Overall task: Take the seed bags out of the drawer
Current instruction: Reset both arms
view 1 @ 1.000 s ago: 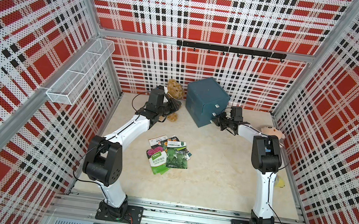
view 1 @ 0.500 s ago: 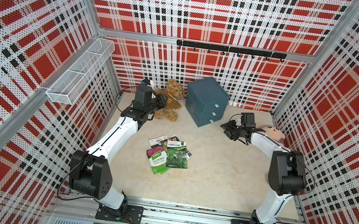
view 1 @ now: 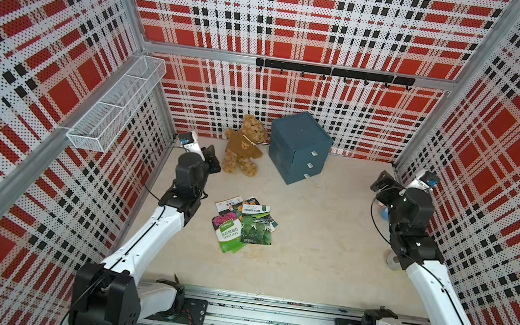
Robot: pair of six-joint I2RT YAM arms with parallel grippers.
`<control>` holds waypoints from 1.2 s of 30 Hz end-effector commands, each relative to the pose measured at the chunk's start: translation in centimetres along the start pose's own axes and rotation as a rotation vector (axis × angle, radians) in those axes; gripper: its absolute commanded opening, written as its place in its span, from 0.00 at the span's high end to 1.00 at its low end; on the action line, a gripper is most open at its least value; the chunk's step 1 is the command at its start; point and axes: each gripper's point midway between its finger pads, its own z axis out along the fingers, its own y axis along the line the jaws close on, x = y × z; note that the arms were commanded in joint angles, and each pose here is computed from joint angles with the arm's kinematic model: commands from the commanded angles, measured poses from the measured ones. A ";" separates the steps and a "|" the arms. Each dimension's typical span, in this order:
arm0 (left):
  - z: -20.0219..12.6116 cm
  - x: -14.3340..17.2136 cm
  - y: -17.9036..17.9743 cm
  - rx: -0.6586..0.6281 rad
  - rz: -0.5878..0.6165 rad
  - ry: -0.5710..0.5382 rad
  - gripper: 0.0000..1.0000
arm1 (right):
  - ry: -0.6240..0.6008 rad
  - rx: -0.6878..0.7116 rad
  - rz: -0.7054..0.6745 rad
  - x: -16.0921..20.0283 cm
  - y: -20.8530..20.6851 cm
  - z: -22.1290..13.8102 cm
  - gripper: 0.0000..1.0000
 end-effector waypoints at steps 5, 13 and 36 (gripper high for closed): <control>-1.7 0.9 3.9 -0.092 0.196 -0.182 0.54 | -0.044 0.098 -0.176 3.7 -4.1 0.8 0.00; -2.0 5.6 8.6 -0.173 0.280 -0.168 0.41 | 0.002 0.119 -0.328 11.8 -6.9 3.2 0.00; -2.3 9.6 9.3 -0.133 0.340 -0.139 0.01 | 0.044 -0.175 -0.432 19.3 -4.0 6.3 0.00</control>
